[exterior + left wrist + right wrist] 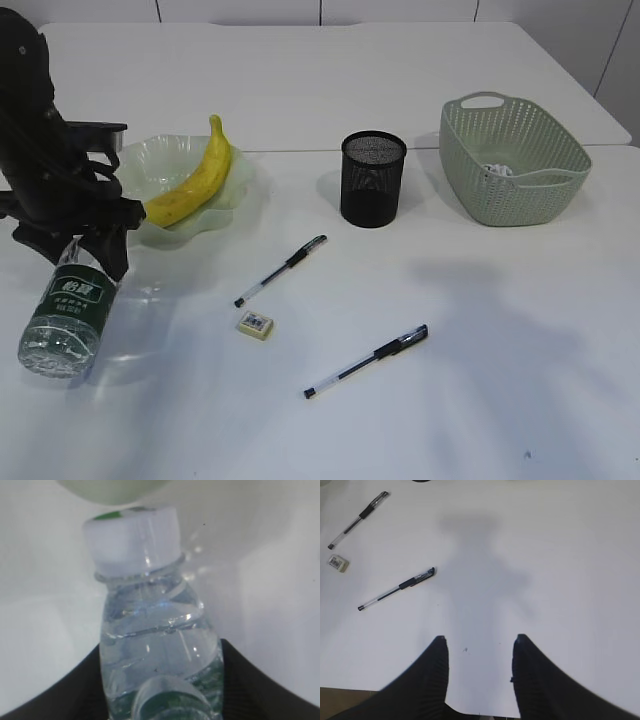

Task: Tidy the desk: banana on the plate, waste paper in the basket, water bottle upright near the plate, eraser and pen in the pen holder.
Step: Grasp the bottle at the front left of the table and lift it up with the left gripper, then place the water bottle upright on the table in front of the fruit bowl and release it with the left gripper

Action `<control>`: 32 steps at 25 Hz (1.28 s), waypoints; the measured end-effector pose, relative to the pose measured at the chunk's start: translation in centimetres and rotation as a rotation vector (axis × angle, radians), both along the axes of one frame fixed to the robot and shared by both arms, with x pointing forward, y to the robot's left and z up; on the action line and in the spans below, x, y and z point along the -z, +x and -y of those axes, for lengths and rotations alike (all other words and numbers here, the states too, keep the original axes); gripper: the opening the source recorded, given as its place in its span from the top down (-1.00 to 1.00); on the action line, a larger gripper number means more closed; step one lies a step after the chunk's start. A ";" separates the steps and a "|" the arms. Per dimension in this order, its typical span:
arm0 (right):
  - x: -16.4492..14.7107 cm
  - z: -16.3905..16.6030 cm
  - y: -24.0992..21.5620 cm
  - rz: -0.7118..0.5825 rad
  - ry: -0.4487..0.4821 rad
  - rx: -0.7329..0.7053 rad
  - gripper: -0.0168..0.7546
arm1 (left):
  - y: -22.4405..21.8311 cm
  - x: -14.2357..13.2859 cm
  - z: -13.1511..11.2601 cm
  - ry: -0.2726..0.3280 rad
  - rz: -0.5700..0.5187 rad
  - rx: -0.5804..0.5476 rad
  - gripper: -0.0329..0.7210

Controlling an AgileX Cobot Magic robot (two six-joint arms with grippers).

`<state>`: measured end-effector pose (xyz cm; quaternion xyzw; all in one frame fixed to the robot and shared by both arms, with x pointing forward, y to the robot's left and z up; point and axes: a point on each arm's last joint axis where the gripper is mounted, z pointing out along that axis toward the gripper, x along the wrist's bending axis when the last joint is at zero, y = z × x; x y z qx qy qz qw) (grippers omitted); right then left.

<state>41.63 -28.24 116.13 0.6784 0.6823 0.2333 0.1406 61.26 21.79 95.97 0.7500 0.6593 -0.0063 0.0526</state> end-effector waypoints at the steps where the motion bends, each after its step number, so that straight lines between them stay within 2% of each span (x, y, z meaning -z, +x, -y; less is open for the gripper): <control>1: 0.0 0.0 -0.1 0.002 0.000 0.000 0.14 | -0.1 0.0 0.0 0.001 -0.007 -0.002 -0.13; 8: 0.0 0.0 -0.1 0.002 0.000 0.000 0.14 | -0.4 -0.5 -0.1 0.001 -0.025 -0.020 -0.12; 15: 0.0 0.0 -0.1 0.002 0.000 0.000 0.14 | -1.4 -4.0 -0.2 -0.024 0.057 -0.028 -0.11; 22: 0.0 0.0 -0.1 0.002 0.000 0.000 0.14 | -4.1 -5.3 -0.8 -0.036 0.118 -0.034 -0.11; 27: 0.0 0.0 -0.1 0.002 0.000 0.000 0.14 | -6.4 -5.1 -1.3 -0.047 0.192 -0.044 -0.10; 32: 0.0 0.0 -0.1 0.002 0.000 0.000 0.14 | -7.6 -5.8 -1.7 -0.054 0.315 -0.044 -0.10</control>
